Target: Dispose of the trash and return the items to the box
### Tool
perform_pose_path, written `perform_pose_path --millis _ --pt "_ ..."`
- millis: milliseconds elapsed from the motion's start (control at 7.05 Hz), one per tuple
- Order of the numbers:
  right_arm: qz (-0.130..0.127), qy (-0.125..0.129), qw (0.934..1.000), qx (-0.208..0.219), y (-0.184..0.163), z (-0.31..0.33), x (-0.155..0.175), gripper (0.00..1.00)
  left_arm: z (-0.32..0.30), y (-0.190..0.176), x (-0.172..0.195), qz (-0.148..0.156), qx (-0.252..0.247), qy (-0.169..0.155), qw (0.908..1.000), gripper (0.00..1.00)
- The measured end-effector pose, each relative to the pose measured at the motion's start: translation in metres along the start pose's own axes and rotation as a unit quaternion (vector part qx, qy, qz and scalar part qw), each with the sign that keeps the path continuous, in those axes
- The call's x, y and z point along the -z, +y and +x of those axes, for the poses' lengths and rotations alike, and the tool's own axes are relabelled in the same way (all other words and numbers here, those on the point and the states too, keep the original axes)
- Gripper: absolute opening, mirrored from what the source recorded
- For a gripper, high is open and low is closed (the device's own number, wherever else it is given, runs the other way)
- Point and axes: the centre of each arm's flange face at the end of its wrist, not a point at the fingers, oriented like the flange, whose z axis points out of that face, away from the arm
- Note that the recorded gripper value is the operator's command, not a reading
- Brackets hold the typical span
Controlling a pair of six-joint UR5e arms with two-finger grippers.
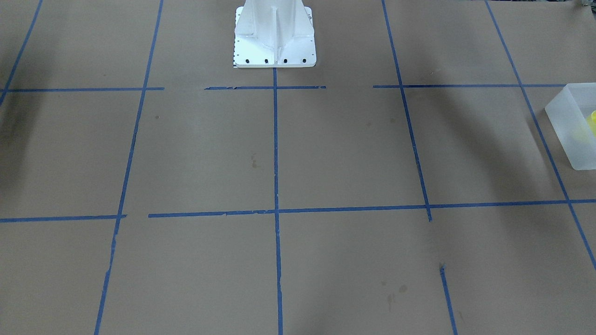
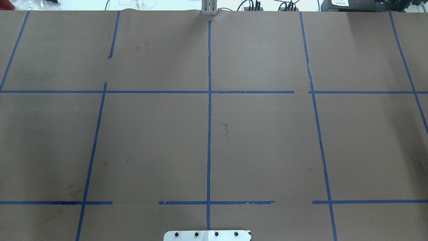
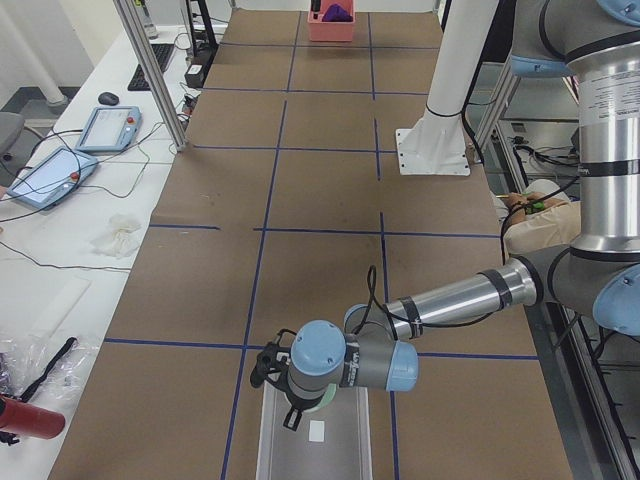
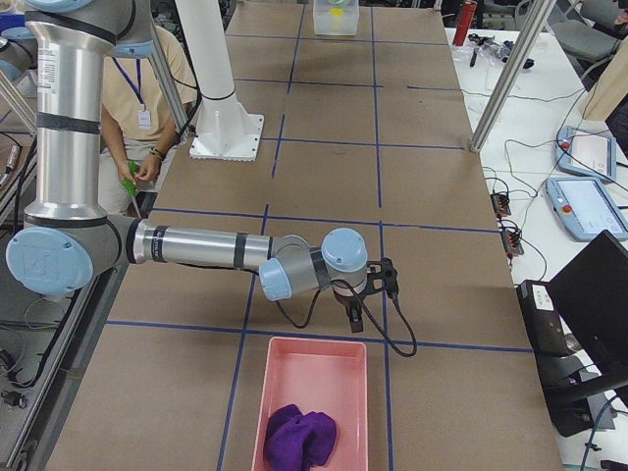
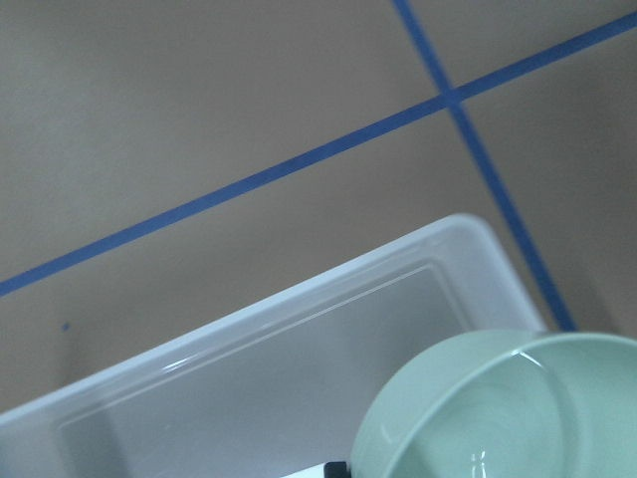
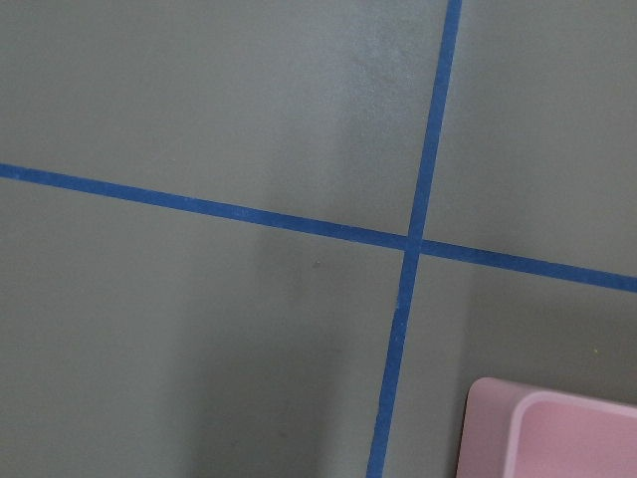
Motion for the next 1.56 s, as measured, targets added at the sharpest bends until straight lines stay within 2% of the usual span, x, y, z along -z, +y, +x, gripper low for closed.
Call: perform_pose_path --millis 425,567,851,993,1276,1560 --pt "0.0 0.0 1.0 0.001 0.0 0.0 0.0 1.0 -0.041 0.034 -0.018 -0.027 0.047 -0.026 0.9982 0.0" --pt "0.0 0.0 1.0 0.001 0.0 0.0 0.0 1.0 -0.051 0.036 -0.02 -0.035 0.052 -0.045 0.997 0.19" --pt "-0.001 0.0 1.0 0.0 0.001 0.0 -0.001 1.0 -0.064 0.037 -0.027 -0.042 0.057 -0.058 0.9958 0.3" --pt "-0.001 0.0 1.0 0.0 0.002 0.0 -0.001 1.0 -0.068 0.039 -0.032 -0.043 0.058 -0.059 0.9956 0.49" --pt "0.0 0.0 1.0 0.0 0.001 0.0 0.0 1.0 -0.064 0.03 -0.024 -0.033 0.05 -0.059 0.9965 0.63" --pt "0.002 -0.002 1.0 -0.005 0.0 -0.003 0.002 1.0 -0.036 -0.014 0.019 -0.008 0.057 -0.038 0.9976 0.66"
